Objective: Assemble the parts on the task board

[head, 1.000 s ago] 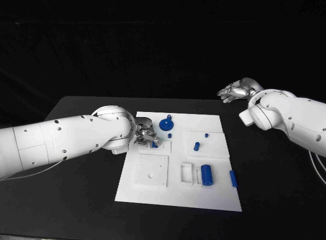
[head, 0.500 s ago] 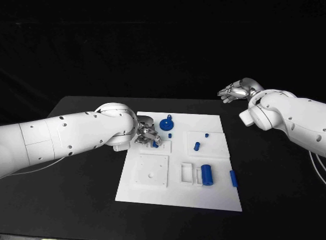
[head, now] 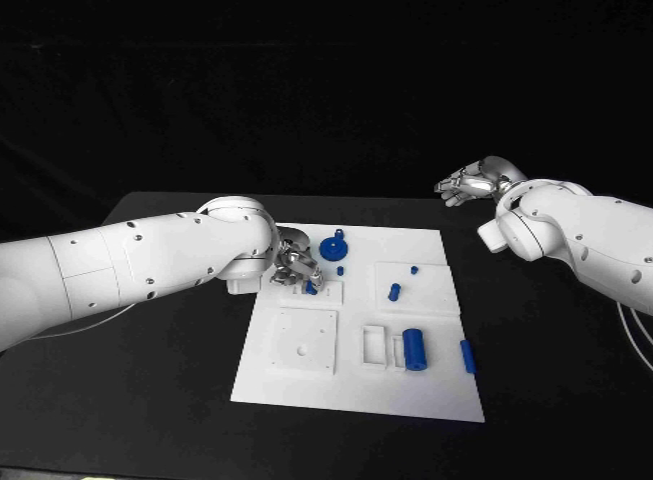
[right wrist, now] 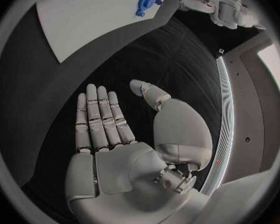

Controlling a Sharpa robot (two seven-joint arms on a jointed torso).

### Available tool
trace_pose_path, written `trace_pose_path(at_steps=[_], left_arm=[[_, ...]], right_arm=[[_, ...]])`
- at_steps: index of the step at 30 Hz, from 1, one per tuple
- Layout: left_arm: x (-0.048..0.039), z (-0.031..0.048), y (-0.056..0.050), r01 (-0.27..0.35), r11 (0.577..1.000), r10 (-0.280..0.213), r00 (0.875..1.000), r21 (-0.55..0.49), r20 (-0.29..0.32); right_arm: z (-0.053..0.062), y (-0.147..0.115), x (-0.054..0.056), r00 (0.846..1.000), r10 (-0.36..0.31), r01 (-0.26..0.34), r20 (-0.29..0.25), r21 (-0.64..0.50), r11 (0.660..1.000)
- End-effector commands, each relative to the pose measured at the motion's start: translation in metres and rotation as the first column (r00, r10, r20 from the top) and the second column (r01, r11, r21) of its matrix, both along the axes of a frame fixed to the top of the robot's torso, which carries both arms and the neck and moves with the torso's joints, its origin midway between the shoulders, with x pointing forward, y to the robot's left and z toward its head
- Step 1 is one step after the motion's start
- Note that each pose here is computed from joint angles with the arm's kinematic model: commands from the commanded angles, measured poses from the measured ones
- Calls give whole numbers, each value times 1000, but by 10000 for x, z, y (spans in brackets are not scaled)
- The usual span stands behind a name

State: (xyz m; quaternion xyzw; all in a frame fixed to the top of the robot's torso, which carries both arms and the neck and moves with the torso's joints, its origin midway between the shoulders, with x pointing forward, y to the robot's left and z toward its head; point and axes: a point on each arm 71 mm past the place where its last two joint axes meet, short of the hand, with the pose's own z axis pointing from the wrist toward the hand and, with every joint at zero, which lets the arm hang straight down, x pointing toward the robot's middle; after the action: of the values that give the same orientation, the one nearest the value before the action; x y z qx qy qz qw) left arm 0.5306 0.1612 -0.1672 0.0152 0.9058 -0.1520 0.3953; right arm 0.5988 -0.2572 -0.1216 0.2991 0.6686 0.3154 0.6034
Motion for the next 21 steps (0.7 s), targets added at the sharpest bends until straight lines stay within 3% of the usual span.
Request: trace_pose_path(at_steps=[1, 21], left_arm=[[-46, -145, 14, 7, 998, -3, 998, 59, -63], [-25, -131, 15, -17, 999, 18, 999, 33, -42]], right_arm=[[-3, 19, 0, 1000, 17, -17, 1, -3, 1000], [-11, 17, -1, 1000, 17, -17, -1, -3, 1000]])
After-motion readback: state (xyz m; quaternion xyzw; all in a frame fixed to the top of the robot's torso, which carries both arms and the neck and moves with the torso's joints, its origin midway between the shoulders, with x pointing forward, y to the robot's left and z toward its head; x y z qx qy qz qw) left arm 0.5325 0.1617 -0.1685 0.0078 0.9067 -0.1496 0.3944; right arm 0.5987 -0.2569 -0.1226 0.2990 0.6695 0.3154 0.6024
